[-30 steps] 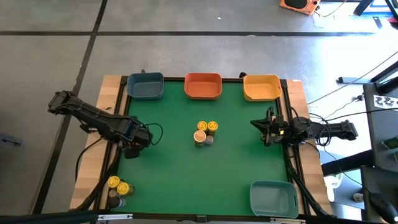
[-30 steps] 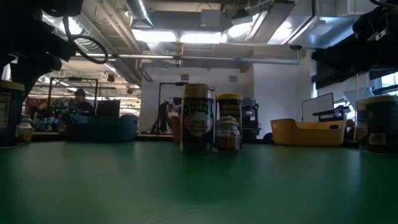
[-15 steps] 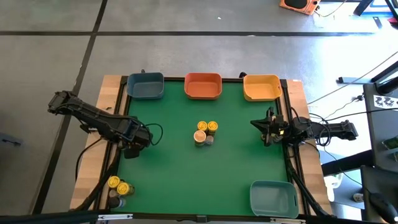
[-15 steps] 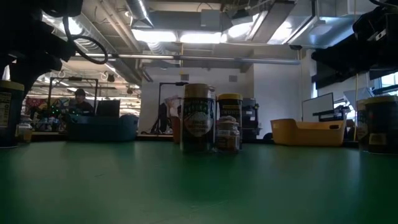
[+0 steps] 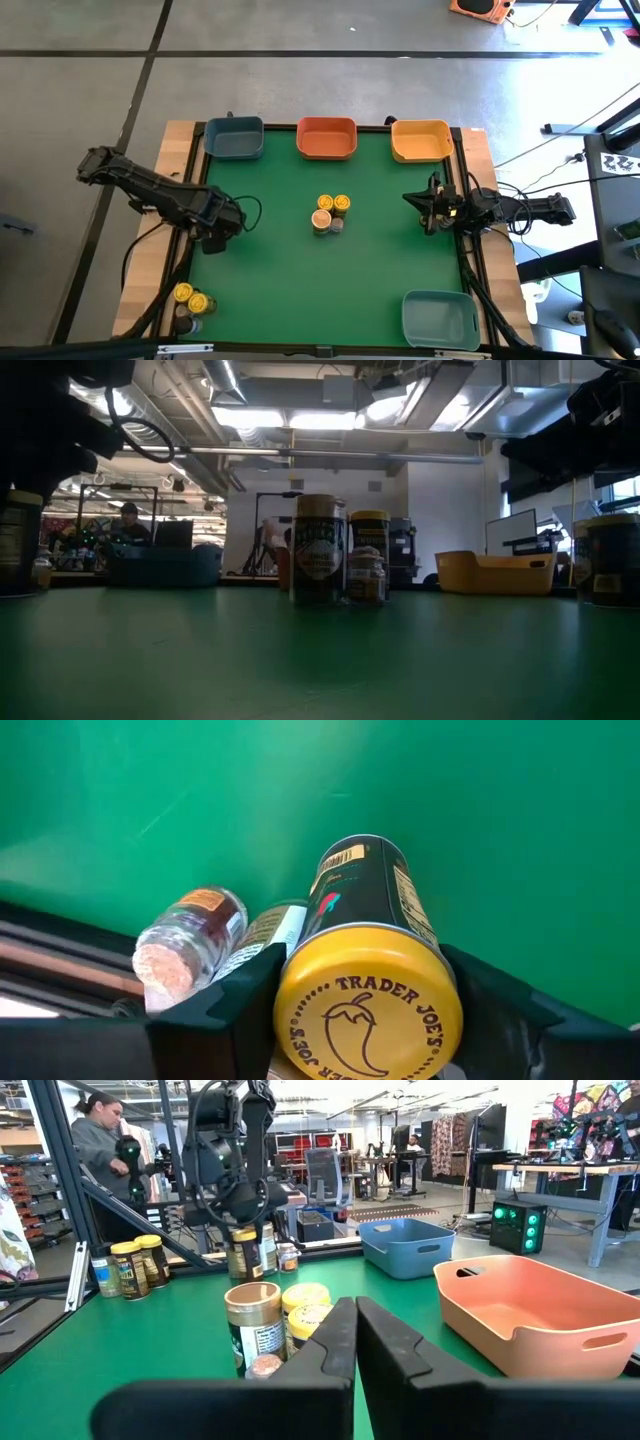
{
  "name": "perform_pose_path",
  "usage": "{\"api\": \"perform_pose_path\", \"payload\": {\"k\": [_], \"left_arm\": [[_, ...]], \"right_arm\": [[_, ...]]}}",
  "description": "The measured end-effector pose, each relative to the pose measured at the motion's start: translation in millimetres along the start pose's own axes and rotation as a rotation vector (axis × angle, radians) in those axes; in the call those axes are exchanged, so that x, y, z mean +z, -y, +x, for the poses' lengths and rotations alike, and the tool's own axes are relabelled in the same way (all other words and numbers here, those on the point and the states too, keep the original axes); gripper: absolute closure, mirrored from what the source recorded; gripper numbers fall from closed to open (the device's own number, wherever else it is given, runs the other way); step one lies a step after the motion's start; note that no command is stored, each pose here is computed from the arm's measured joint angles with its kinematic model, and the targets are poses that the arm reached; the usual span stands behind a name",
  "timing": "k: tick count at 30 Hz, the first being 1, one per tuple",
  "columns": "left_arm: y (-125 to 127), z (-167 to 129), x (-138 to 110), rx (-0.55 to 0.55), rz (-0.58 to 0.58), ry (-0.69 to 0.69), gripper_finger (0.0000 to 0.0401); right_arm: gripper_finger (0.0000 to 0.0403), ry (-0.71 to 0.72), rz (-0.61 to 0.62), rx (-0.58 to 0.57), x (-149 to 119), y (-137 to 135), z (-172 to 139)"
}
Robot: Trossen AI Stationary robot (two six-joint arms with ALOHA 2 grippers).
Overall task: Sort spices by type
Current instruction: Put the yellow seasoning bottle into the blue bin
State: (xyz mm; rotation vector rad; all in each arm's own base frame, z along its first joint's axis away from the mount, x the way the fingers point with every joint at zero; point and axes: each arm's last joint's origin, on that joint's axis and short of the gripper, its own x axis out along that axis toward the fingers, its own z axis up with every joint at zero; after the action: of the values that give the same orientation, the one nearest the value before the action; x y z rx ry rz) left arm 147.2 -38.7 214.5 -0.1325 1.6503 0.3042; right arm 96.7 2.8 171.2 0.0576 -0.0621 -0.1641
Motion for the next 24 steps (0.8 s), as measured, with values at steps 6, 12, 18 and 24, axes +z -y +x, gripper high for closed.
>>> {"api": "perform_pose_path", "payload": {"k": [6,12,18,24], "left_arm": [[-4.1,-9.4,5.5,-0.003,-0.027,0.029,0.0176],[-9.5,-27.3,14.8,0.008,-0.031,0.111,0.0176],[-20.2,-51.8,26.0,0.028,-0.049,0.215,0.0176],[-35.1,-70.6,34.4,0.065,-0.084,0.292,0.0176]], "right_arm": [[0.0391,0.000,0.000,0.000,0.1,0.0,0.0],[0.0391,0.000,0.000,0.000,0.1,0.0,0.0],[0.0391,0.000,0.000,0.000,0.1,0.0,0.0],[0.0391,0.000,-0.001,0.000,0.0,0.0,0.0]]}}
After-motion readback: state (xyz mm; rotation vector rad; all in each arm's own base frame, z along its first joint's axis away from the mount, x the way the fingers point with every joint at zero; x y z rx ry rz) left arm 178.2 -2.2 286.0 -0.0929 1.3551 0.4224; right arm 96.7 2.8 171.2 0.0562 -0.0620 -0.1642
